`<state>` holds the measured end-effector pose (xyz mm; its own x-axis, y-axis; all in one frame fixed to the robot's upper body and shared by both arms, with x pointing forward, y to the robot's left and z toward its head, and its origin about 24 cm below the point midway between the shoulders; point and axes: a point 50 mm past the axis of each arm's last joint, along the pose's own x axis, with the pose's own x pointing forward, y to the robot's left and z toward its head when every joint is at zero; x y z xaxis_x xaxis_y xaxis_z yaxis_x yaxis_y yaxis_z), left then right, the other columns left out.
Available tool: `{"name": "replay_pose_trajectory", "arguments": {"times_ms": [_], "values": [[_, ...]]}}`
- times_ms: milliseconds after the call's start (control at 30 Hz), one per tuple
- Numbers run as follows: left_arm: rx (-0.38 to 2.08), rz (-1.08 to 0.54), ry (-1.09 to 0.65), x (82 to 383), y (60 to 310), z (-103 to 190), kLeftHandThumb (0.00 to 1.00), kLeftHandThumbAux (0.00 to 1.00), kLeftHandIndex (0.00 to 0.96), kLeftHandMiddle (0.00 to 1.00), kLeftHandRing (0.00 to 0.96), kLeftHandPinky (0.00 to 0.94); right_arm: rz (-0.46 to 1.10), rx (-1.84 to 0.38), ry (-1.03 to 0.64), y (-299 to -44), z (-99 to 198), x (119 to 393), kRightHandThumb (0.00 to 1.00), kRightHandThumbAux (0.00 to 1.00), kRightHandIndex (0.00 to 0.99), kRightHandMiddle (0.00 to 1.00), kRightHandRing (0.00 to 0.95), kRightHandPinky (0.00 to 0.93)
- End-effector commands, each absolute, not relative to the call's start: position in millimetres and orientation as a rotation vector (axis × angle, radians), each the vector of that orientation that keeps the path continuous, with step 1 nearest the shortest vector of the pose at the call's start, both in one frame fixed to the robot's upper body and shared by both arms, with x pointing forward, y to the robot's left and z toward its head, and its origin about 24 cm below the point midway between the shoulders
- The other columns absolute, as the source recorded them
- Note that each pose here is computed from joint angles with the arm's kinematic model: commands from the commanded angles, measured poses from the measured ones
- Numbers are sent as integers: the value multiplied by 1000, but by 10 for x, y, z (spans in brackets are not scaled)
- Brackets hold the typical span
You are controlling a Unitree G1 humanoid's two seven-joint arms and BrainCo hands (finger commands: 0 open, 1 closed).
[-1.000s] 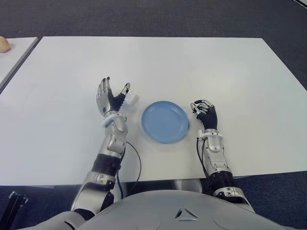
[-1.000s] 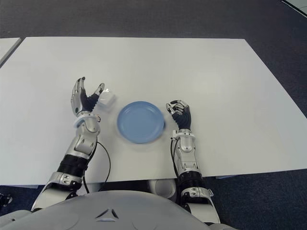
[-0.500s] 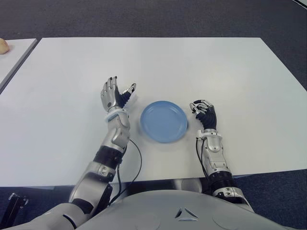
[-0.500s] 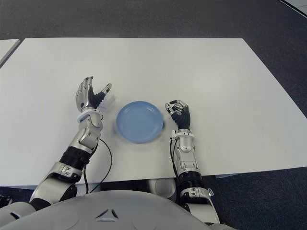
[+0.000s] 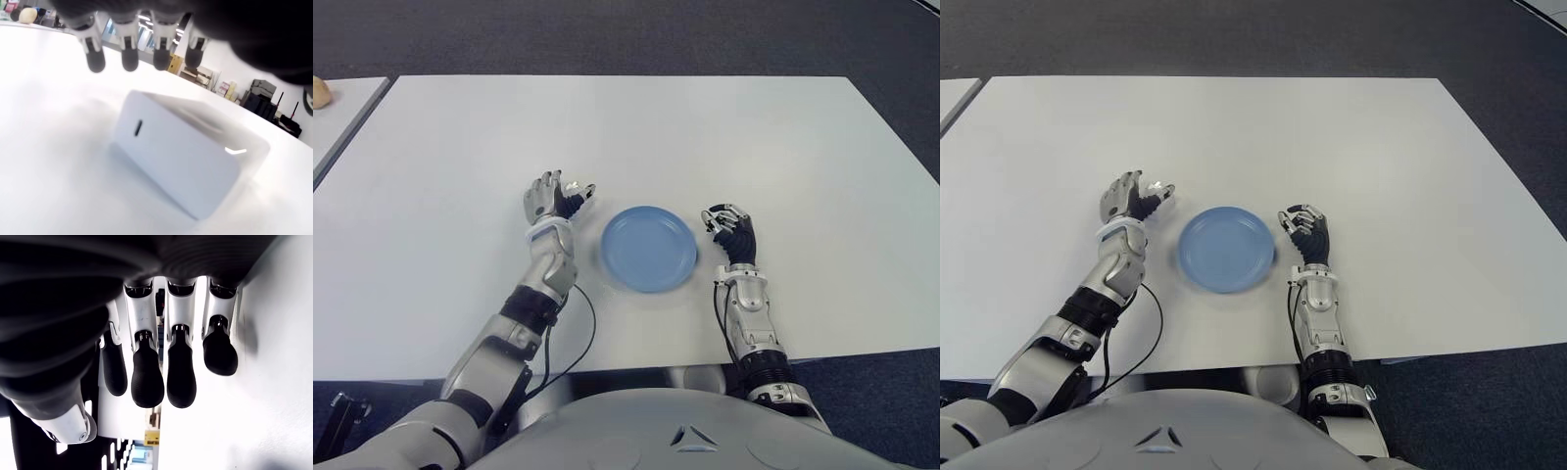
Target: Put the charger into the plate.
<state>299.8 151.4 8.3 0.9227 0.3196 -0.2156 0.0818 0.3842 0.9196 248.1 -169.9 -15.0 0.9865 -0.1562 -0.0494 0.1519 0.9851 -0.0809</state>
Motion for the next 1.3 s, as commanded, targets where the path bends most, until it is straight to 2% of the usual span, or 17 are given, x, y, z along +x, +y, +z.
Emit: {"name": "replay_pose_trajectory", "arguments": {"times_ms": [33,567,1300], "values": [[1248,112,432,3010,1526,22,475,184,0,0,0,0,-158,-69,146,-1690,-314,2374,703,727,436,749,735,728],[1349,24,558,2979,1558,-90,497,163,0,1,0,0,-160,-67,136,-1698,-294,2370,705,727,436,749,738,742],[1441,27,636,2904,1706,-207,478,207,0,43,0,0,-176,-56,128,-1705,-278,2365,706,725,436,756,751,761]]}}
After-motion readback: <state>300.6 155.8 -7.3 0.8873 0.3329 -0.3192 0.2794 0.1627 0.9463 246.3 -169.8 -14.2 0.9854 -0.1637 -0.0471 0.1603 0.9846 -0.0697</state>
